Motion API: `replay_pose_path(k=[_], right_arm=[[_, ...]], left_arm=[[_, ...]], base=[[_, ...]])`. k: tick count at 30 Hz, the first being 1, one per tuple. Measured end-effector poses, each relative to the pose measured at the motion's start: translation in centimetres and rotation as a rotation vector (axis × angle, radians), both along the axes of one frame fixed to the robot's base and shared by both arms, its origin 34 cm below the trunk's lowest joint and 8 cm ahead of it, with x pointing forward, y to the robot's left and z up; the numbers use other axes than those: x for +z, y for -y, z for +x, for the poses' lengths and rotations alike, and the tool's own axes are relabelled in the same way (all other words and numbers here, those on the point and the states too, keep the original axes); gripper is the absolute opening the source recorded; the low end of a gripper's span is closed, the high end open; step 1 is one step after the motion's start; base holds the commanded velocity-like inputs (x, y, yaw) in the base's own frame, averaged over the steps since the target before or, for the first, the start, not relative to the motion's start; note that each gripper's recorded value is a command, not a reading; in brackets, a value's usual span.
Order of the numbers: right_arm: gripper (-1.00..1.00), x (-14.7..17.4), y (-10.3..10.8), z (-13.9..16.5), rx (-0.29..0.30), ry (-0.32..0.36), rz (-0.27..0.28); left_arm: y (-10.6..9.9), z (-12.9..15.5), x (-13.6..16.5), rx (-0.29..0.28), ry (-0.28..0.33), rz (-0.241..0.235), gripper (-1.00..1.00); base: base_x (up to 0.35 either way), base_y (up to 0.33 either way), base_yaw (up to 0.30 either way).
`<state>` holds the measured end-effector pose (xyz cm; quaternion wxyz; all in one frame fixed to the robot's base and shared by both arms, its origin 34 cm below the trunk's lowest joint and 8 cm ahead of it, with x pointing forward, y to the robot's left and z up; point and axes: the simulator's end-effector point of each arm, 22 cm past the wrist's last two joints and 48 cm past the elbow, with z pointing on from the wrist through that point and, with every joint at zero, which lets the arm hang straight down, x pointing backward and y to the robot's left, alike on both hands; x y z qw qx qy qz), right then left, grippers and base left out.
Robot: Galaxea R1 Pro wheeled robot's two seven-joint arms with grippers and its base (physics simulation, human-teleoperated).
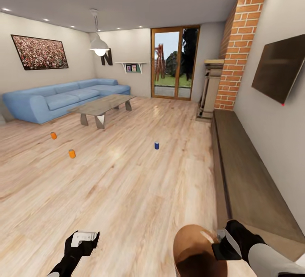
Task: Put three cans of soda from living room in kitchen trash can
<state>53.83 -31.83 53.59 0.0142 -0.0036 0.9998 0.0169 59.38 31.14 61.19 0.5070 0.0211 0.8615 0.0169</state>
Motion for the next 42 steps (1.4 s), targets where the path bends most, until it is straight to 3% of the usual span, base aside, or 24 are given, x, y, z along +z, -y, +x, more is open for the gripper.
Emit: replay_pose_path(k=[8, 26, 42], right_arm=[[-1.00, -0.08, -0.09, -0.14, -0.003, -0.002, 0.003], [-1.00, -0.25, -0.08, 0.28, 0.001, 0.028, 0.007], [-1.00, -0.08, -0.01, 0.61, -0.002, 0.037, 0.007]], left_arm=[[0.00, 0.01, 0.02, 0.000, 0.000, 0.000, 1.00], [0.00, -0.02, -0.03, -0.001, -0.002, 0.001, 1.00], [0.00, -0.02, -0.03, -0.001, -0.002, 0.001, 1.00]], base=[[0.260, 0.190, 0.156], [0.260, 0.190, 0.006], [0.260, 0.190, -0.167]])
